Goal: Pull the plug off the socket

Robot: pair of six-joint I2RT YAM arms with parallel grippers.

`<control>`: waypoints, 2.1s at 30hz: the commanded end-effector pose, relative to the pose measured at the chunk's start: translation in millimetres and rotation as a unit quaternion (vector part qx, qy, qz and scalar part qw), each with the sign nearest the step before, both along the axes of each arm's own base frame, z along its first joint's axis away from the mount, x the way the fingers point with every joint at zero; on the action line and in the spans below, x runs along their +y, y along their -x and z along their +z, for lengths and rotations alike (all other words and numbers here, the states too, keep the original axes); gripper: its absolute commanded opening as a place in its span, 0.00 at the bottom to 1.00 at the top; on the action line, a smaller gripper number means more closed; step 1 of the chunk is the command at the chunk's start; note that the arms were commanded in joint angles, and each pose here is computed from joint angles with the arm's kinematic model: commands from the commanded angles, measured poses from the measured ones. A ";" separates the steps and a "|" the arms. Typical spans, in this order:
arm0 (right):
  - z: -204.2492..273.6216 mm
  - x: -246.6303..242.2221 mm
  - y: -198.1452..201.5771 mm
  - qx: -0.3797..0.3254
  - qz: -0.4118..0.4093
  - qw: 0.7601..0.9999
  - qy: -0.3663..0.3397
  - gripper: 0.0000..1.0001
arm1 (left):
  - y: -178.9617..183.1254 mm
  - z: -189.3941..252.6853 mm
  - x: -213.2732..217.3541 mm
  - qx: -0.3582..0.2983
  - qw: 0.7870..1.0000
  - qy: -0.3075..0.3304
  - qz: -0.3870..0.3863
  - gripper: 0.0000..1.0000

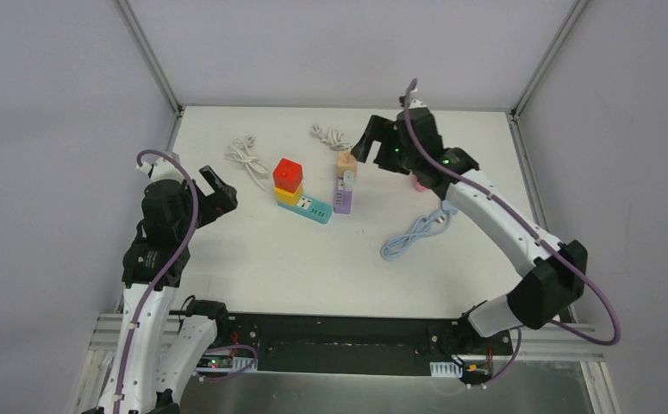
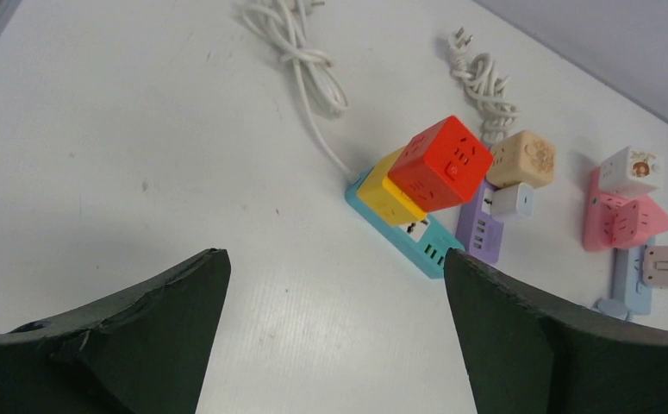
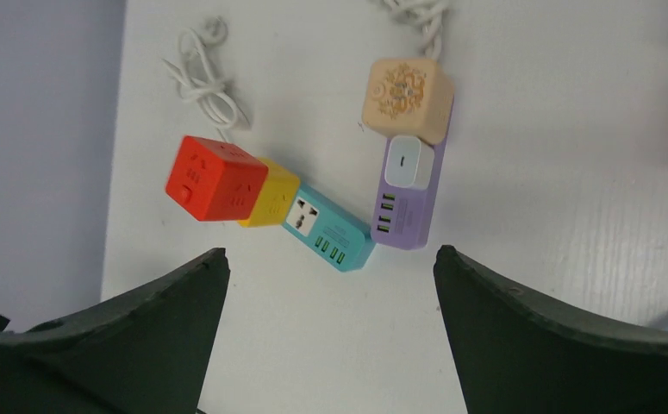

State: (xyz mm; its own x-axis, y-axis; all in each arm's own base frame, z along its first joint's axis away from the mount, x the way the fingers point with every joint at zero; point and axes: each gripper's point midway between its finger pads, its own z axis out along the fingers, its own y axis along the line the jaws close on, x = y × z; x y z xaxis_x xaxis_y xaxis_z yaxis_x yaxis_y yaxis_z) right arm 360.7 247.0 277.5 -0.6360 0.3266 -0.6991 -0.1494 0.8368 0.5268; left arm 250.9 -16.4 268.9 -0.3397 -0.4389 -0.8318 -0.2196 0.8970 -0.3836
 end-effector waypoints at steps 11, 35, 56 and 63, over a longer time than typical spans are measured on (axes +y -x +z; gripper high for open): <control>-133.8 46.0 3.9 0.101 -0.067 0.981 0.152 0.81 | 44.9 -79.2 -59.2 0.098 0.980 0.114 -0.131 0.97; -185.5 47.1 -56.7 0.081 -0.084 0.963 0.242 0.46 | 37.4 -85.3 -87.3 0.059 0.963 0.195 -0.175 0.96; -181.8 7.9 53.5 0.145 0.006 0.958 0.247 0.27 | 6.2 -116.0 -176.8 0.118 0.938 0.215 -0.245 0.89; -184.8 3.6 49.8 0.133 0.000 0.958 0.253 0.71 | -14.6 -135.9 -219.4 0.137 0.937 0.223 -0.232 0.86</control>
State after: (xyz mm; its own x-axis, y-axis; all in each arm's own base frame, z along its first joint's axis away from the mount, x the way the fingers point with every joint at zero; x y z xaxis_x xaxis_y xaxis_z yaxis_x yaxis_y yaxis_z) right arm 304.2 247.2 78.0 -0.8371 -0.0243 -0.5465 -0.0640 0.9965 0.0537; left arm 231.8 -210.0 106.2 -0.8234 -0.3913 -0.4109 -0.0107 0.7347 -0.6783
